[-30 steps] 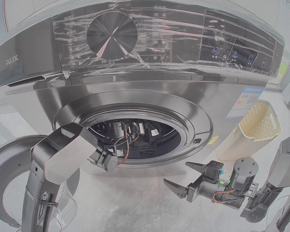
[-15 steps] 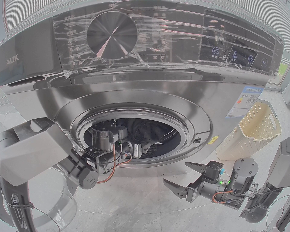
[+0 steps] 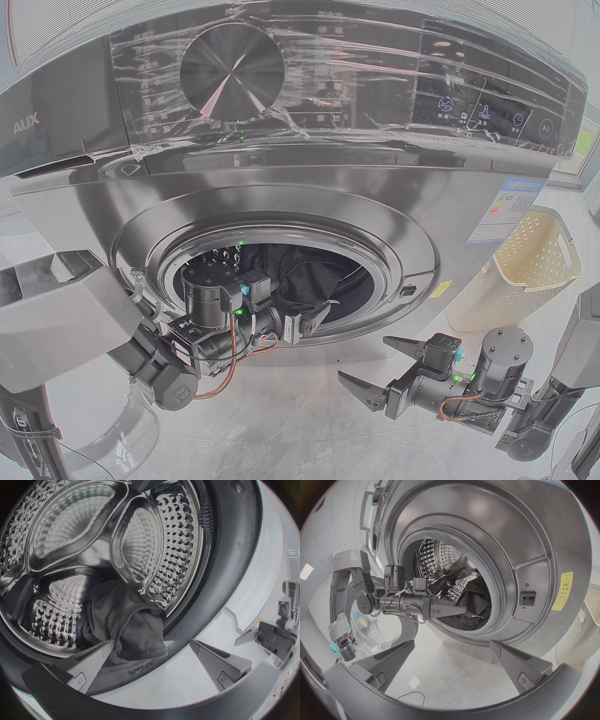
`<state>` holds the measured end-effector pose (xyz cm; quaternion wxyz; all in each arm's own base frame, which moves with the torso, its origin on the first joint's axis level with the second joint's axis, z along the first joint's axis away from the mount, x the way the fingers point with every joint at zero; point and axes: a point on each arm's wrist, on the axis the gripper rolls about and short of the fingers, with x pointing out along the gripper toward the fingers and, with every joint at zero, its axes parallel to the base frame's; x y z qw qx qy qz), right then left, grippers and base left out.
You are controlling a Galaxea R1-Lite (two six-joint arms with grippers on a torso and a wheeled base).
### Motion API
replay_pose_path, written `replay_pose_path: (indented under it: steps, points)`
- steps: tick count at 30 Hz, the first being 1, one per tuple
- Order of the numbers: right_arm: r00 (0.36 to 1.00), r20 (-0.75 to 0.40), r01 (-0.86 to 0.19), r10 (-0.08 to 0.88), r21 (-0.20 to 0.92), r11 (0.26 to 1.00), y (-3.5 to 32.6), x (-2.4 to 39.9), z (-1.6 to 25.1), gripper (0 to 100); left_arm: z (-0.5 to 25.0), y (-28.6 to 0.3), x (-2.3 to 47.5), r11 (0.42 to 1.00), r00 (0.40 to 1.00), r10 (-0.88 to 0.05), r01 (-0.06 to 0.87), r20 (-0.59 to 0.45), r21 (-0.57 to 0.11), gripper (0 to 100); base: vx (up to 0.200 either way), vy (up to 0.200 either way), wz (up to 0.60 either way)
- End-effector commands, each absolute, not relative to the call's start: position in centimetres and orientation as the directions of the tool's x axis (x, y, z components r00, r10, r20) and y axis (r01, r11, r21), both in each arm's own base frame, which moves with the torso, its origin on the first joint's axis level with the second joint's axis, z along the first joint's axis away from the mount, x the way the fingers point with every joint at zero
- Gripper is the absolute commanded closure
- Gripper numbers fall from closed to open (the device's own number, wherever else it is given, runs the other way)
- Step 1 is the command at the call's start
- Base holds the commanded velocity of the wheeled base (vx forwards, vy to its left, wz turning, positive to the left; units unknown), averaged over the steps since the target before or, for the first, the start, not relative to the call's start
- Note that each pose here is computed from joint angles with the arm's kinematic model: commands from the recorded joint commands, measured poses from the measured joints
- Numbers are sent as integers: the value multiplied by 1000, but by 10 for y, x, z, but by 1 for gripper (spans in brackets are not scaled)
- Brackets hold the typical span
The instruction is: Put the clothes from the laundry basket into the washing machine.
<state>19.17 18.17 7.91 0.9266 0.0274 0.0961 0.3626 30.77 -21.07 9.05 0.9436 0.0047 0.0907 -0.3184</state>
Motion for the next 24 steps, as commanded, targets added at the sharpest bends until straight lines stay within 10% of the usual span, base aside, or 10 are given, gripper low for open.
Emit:
replay_pose_path:
  steps: [1,16,17,24]
  points:
    - [717,-165,-666,677,120,736,183,192,77,0,100,-218,318,797,791,-604,602,-99,-53,0,0,0,0]
    - [719,-162,-666,676,120,737,183,193,77,0,31,-242,392,850,842,-526,524,-119,-49,0,0,0,0]
    - [719,-163,-665,676,120,737,183,193,77,0,29,-243,395,851,843,-525,523,-118,-49,100,0,0,0]
    - [717,-165,-666,677,120,736,183,194,76,0,44,-235,443,903,904,-424,427,51,-53,100,0,0,0]
